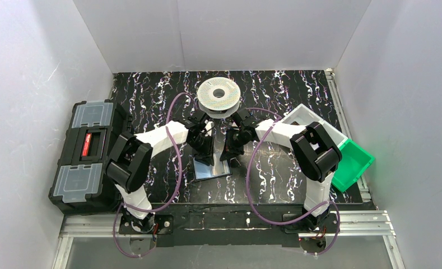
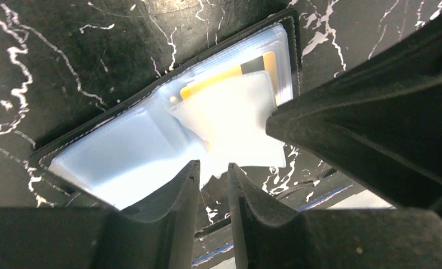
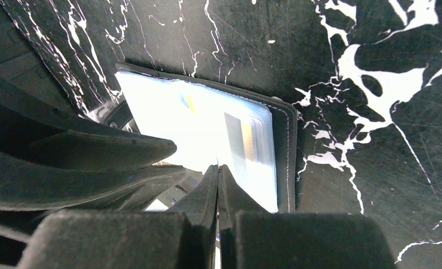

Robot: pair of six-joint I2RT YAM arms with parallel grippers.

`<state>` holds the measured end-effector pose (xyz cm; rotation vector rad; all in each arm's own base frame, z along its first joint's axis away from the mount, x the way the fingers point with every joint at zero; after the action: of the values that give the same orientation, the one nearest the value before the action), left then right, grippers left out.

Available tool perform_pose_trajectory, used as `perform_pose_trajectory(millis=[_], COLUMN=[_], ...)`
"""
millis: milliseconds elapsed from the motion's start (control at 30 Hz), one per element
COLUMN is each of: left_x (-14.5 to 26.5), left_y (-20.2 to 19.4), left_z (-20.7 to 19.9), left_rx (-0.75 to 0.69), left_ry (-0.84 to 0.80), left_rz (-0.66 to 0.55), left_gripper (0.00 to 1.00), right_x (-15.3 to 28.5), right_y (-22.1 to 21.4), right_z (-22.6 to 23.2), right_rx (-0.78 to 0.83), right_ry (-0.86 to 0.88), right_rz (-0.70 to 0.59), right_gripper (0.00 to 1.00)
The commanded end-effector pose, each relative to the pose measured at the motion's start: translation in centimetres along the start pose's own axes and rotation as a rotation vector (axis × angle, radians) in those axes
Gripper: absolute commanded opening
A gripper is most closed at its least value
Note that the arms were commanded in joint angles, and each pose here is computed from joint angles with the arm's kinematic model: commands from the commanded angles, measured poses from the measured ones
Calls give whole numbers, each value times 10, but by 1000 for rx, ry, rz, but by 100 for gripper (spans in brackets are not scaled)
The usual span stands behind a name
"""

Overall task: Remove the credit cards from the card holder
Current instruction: Remove the credit card from the card holder.

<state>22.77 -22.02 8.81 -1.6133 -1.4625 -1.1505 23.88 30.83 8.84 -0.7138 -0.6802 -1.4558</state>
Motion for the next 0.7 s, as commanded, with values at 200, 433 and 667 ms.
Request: perform_pose_trajectory(millis=[200, 433, 667], left_x=[56, 100, 127], left_y=[1, -3, -15], left_z=[10, 24, 29], left_rx=[34, 52, 57], left_ry=[59, 140, 149], left_rz=[-107, -189, -224], left_gripper=[25, 25, 27], right_x=[12, 10, -18], right_y=[1, -10, -10], right_z=[31, 65, 84], right_rx=[51, 115, 141], right_ry=[85, 137, 139], right_rz=[-18, 11, 67], right_gripper=[1, 1, 1])
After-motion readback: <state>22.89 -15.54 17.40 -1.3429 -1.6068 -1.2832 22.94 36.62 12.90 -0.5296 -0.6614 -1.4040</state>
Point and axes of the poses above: each gripper's point midway between its finger pads, its own x axis back along the fingers, its own z axis along the line the jaws close on, y = z × x, the point moved 5 cm from there along x, back along the fingers, and after that the axes turned 2 degrees about -x, right-handed, at the moved point
